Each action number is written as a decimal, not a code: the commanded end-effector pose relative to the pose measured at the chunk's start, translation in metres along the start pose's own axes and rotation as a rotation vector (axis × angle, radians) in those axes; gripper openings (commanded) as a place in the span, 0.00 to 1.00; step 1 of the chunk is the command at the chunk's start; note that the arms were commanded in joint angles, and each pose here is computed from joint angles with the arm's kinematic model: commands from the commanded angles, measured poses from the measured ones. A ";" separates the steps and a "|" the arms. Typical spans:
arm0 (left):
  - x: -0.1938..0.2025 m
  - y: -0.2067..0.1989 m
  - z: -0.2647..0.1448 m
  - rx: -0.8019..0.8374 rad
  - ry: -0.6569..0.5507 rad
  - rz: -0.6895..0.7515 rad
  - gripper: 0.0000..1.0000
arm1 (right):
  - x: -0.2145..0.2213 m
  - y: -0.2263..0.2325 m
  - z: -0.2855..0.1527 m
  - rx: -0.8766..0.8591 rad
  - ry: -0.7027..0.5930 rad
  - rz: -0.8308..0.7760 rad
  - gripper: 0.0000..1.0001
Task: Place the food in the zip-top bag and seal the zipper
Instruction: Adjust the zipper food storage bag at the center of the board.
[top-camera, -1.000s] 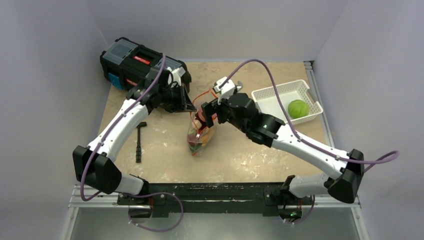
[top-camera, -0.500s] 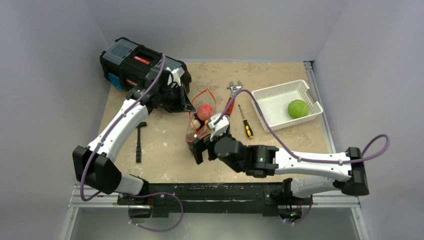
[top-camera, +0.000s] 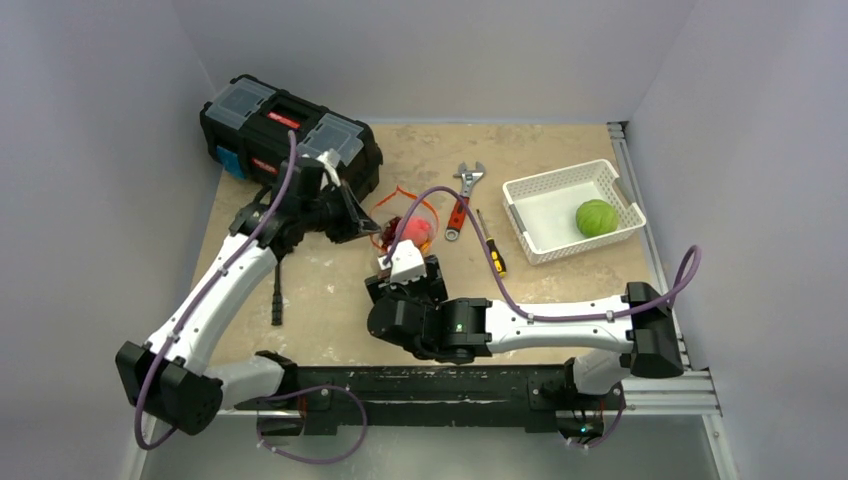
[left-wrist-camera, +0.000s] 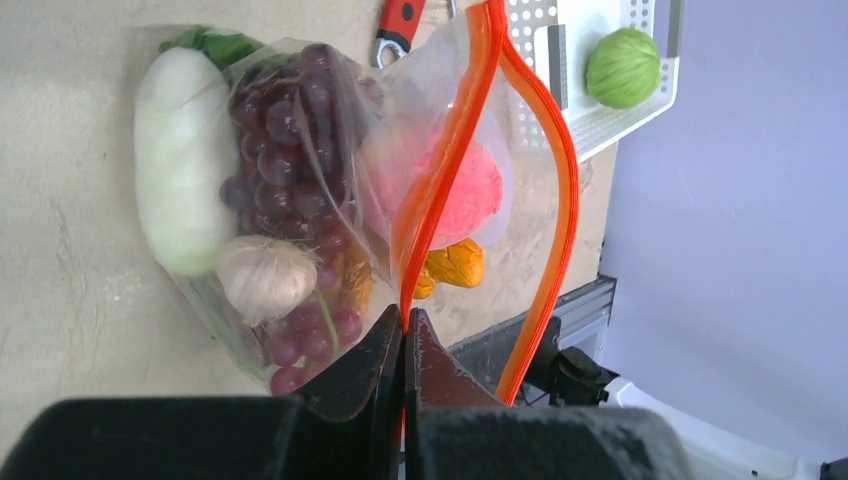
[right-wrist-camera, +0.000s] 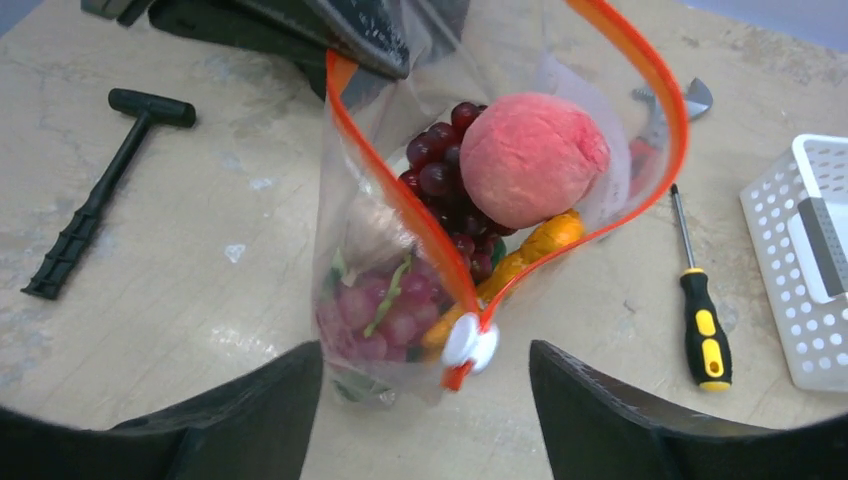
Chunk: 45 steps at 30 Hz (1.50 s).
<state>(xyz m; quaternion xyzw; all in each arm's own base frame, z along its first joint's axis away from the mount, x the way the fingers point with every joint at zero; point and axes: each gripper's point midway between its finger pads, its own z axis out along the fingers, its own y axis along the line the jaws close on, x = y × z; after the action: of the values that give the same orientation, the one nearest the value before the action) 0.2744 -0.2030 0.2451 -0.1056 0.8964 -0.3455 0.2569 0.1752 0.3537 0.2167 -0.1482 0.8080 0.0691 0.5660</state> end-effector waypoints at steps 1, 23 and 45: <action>-0.004 0.004 -0.016 0.001 -0.124 -0.105 0.00 | -0.027 -0.003 -0.004 -0.004 -0.091 0.041 0.68; 0.044 0.063 -0.121 -0.137 -0.312 0.041 0.31 | -0.005 0.038 -0.035 -0.605 -0.300 -0.269 0.00; 0.073 -0.061 -0.120 0.610 -0.437 1.527 0.95 | -0.003 0.026 -0.045 -0.631 -0.293 -0.141 0.00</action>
<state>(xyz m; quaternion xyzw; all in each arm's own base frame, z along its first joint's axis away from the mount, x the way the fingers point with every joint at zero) 0.1555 -0.1725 0.3013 0.3870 0.6857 -0.2740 0.5522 0.1285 0.3568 0.2177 -0.3760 0.6539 0.2696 0.5986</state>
